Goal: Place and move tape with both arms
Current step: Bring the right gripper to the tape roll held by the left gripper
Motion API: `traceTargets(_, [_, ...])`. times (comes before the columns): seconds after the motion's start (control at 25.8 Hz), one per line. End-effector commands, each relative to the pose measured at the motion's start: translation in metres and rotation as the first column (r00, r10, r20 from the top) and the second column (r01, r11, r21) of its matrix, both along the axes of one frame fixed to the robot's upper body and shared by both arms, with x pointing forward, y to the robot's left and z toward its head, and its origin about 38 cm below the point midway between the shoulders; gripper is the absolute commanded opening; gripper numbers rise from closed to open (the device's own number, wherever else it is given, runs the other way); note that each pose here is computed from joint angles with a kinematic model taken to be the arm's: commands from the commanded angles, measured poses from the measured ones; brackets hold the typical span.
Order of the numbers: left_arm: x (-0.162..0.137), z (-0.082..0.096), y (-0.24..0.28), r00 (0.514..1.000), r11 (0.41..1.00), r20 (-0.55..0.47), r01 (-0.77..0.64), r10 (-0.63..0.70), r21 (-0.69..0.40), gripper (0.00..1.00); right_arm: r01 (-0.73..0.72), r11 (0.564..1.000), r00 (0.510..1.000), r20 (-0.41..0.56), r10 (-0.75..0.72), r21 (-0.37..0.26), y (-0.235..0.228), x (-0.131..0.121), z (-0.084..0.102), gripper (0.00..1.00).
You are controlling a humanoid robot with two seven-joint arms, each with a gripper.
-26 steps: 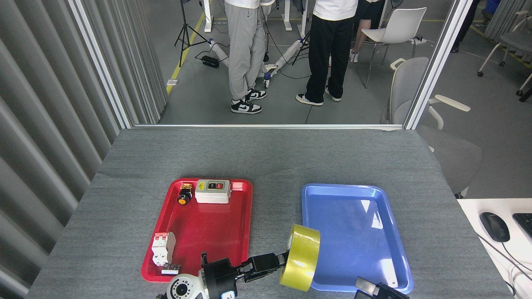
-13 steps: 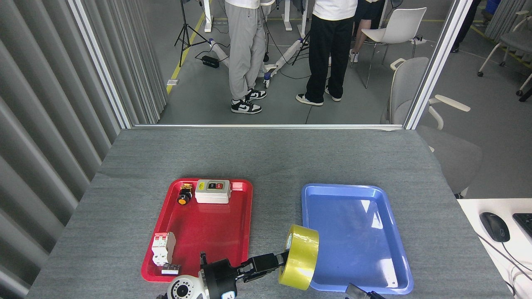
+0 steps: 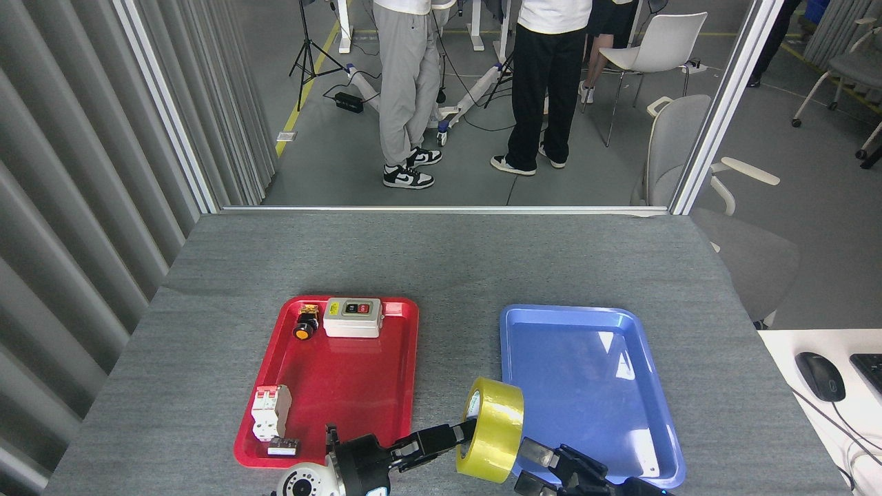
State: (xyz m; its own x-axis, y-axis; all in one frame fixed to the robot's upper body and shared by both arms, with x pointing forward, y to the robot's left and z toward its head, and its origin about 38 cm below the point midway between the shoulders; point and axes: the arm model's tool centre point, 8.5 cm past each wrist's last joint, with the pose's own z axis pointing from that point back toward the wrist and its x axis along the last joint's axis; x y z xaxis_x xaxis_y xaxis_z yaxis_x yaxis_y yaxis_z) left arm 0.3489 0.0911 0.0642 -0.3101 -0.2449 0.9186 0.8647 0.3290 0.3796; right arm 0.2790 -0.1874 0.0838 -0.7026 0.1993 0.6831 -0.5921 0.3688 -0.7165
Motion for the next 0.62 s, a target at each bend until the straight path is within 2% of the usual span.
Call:
traceTargets(0.0, [0.000,0.000,0.000,1.000,1.000,0.000,0.000,0.000,0.001,0.01,-0.016,1.000,0.999,0.028,0.016,0.000,0.006,0.008,0.008,1.00])
traceTargets(0.31, [0.000,-0.001,0.001,1.000,1.000,-0.003,-0.005,0.005,0.002,0.02,-0.011,1.000,0.998,0.056,0.012,-0.013,0.004,0.023,0.015,0.98])
traceTargets(0.46, [0.001,-0.001,0.003,1.000,1.000,-0.002,-0.010,0.010,0.003,0.02,-0.012,0.998,0.998,0.067,0.016,-0.055,0.008,0.023,0.011,0.90])
traceTargets(0.58, [0.001,-0.001,0.004,1.000,1.000,0.000,-0.014,0.014,0.003,0.02,-0.012,0.998,0.998,0.064,0.016,-0.059,0.008,0.023,0.010,0.78])
